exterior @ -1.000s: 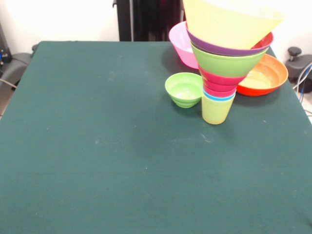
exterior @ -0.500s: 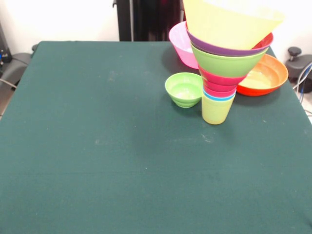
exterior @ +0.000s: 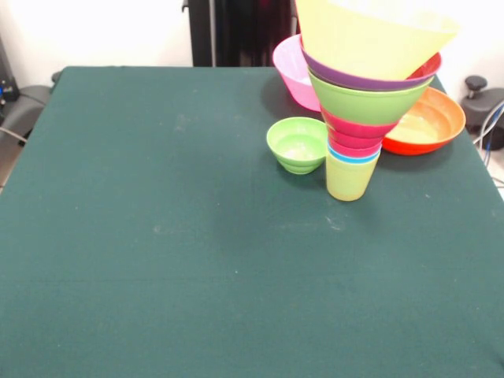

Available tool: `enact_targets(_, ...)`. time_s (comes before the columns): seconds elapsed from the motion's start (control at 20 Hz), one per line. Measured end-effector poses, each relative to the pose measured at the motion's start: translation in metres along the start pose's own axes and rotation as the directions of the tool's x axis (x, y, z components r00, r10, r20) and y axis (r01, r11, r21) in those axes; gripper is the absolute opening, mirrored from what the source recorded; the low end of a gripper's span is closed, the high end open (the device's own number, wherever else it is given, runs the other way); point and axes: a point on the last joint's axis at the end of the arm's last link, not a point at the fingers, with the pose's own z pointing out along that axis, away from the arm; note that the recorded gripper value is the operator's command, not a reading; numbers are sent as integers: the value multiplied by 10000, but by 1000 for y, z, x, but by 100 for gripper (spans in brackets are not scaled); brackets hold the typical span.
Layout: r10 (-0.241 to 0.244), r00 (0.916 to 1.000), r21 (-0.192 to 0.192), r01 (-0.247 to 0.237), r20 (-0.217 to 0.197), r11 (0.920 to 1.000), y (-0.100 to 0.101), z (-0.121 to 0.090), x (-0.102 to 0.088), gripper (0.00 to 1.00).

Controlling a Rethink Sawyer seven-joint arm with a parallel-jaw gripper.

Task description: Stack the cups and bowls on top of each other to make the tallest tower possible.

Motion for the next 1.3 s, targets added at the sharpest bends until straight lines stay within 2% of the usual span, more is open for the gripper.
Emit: enact_targets(1.3,0,10000,151,0,38,9999,-3,0,4,0)
